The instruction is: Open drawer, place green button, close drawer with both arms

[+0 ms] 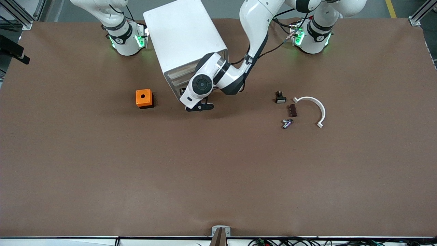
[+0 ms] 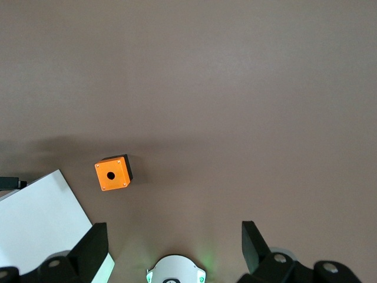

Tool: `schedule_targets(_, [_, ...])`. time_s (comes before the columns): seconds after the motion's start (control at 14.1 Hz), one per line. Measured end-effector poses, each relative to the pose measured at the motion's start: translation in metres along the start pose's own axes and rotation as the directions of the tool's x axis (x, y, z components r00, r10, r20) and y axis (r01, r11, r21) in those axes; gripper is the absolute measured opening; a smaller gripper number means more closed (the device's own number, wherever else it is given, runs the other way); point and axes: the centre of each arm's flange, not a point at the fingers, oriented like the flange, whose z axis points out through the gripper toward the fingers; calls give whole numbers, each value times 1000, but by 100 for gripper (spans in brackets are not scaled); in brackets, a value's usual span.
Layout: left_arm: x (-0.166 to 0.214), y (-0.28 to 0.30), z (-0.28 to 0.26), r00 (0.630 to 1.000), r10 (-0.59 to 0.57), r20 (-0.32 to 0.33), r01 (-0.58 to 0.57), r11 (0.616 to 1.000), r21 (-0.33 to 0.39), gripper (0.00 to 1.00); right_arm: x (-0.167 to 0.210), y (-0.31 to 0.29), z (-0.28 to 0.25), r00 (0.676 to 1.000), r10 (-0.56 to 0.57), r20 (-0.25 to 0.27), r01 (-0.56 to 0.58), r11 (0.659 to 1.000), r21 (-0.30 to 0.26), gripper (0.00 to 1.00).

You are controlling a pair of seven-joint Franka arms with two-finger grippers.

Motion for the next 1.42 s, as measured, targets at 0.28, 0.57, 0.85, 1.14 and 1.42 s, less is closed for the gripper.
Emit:
schedule_targets(0.28, [0, 0, 0, 1000, -2, 2, 2, 1000, -1, 100, 1, -15, -2, 999, -33, -6, 33, 999, -7, 100])
schedule_targets(0.57, [7, -3, -6, 1000, -13, -2, 13, 1000, -10, 100, 4, -37, -3, 997, -78, -21, 78, 996, -36, 100])
schedule_targets(0.85, [43, -20, -39, 998, -65, -23, 64, 997, -53, 100, 7, -35, -5, 996, -77, -48, 75, 996, -40, 100])
schedule_targets(1.14, [90, -53, -86, 986, -142, -83, 134, 987, -91, 100, 8, -35, -6, 995, -77, -60, 74, 996, -41, 100])
schedule_targets(1.42, [138, -96, -133, 958, -231, -169, 214, 970, -113, 100, 8, -29, -5, 996, -65, -59, 63, 997, -38, 100])
